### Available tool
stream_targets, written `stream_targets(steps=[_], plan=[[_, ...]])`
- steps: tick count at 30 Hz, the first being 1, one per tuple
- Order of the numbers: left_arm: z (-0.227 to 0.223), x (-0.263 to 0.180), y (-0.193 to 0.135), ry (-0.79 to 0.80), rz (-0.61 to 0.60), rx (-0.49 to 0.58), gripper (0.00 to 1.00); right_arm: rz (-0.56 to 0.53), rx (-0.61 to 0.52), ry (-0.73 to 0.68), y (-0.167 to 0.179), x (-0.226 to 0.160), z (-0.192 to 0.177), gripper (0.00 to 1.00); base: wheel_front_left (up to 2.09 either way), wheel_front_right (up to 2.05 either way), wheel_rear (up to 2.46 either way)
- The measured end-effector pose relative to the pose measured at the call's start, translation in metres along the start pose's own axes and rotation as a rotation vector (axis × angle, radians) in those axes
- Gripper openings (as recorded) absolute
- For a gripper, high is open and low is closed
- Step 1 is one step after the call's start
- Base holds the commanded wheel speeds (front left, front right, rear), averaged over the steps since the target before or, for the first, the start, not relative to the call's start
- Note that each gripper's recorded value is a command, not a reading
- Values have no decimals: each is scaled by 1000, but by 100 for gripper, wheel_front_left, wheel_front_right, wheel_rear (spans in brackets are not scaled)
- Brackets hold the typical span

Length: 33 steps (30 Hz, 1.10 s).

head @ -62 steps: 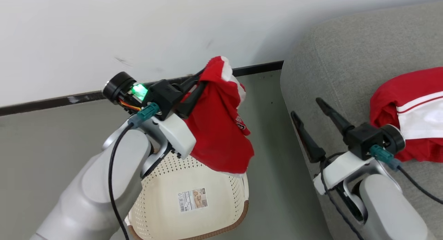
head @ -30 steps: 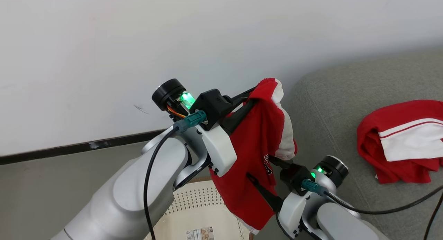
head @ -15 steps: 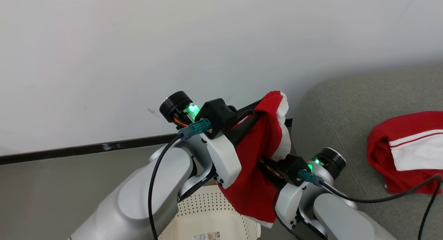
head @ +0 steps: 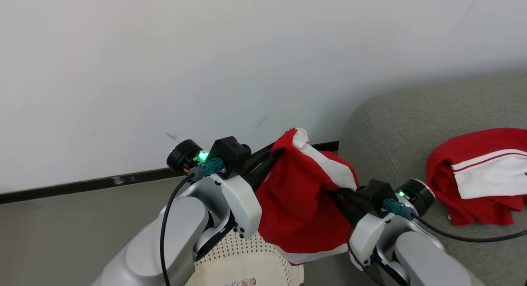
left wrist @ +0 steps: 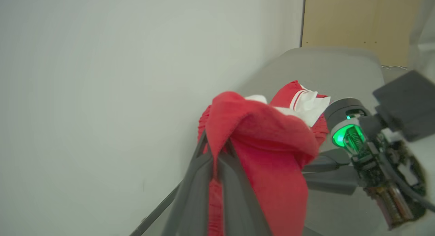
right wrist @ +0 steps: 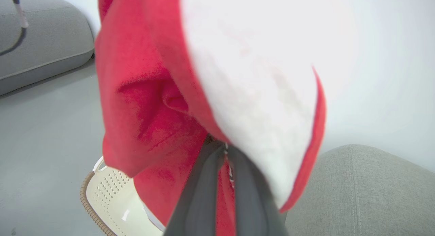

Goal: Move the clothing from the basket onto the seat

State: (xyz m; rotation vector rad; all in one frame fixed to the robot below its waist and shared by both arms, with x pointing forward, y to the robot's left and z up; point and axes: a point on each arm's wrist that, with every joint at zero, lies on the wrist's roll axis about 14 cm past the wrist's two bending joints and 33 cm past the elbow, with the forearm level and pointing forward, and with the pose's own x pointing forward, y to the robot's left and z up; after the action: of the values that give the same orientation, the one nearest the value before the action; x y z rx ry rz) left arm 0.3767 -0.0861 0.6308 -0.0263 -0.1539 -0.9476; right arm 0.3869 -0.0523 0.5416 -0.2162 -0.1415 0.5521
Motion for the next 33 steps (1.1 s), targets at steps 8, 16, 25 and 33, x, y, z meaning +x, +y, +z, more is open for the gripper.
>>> stream_targets(steps=[8, 16, 25, 33], plan=[[-17, 0, 1, 16, 20, -62, 100, -149, 32, -15, -45, -32, -1, 0, 0, 0, 0], [-24, 5, -8, -10, 9, -107, 100, -283, 5, -80, -89, -59, 20, 0, 0, 0, 0], [-44, 5, -26, 3, -22, -152, 100, -388, -49, -97, -121, -95, 31, 0, 0, 0, 0], [-52, 9, -47, 4, -77, -173, 100, -475, -72, -80, -140, -129, 29, 0, 0, 0, 0]])
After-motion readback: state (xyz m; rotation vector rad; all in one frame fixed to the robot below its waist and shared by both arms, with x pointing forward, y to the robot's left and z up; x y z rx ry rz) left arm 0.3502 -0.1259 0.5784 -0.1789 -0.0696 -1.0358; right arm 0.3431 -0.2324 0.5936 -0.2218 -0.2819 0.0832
